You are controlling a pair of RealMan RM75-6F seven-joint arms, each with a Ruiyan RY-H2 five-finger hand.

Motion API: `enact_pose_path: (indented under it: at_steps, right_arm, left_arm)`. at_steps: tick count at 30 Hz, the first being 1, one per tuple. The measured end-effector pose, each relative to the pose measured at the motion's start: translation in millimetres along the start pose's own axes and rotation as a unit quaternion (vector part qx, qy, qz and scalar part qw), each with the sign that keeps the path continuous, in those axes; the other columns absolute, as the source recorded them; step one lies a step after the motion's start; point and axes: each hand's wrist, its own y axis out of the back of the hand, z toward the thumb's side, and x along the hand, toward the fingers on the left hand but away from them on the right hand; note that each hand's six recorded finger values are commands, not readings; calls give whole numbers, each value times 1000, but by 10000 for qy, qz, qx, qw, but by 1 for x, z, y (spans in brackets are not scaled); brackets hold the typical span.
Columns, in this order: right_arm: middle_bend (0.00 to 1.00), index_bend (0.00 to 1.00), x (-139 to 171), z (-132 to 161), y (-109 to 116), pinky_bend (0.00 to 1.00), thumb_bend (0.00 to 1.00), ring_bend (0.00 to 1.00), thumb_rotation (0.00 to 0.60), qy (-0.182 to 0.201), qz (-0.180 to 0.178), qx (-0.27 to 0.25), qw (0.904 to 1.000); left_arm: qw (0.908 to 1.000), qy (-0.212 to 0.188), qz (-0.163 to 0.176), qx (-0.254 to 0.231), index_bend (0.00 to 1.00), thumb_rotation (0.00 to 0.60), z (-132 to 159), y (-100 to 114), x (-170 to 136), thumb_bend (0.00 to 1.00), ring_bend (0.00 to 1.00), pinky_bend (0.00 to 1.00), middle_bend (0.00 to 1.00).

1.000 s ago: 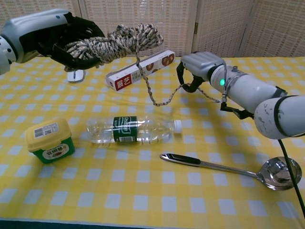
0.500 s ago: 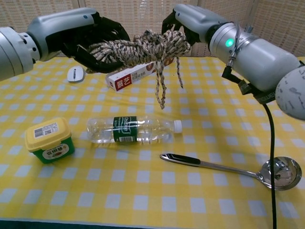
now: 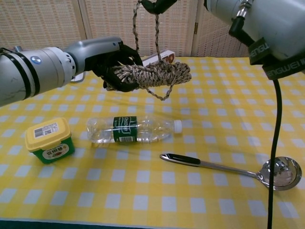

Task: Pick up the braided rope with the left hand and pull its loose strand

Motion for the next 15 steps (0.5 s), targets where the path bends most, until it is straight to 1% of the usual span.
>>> enact_pose_path:
  at_steps: [5, 9, 12, 15]
  right_arm:
    - [412, 717, 14, 9, 15, 236, 482, 363, 600, 118, -58, -138, 9998]
    - [412, 719, 26, 13, 26, 236, 482, 363, 600, 232, -125, -253, 9993]
    - [412, 720, 36, 15, 31, 237, 482, 364, 600, 340, -105, -408, 9985]
    - [412, 724, 45, 16, 33, 237, 482, 369, 600, 444, -65, -456, 9980]
  left_arm:
    - [9982, 540, 82, -254, 724, 600, -10, -2, 10, 728, 678, 723, 701]
    - [9936, 938, 183, -597, 723, 600, -20, 2, 15, 728, 683, 729, 701]
    - [9873, 1189, 236, -1029, 723, 600, -28, 5, 17, 728, 683, 729, 701]
    - [9759, 1396, 246, -1661, 723, 600, -34, 8, 19, 728, 683, 729, 701]
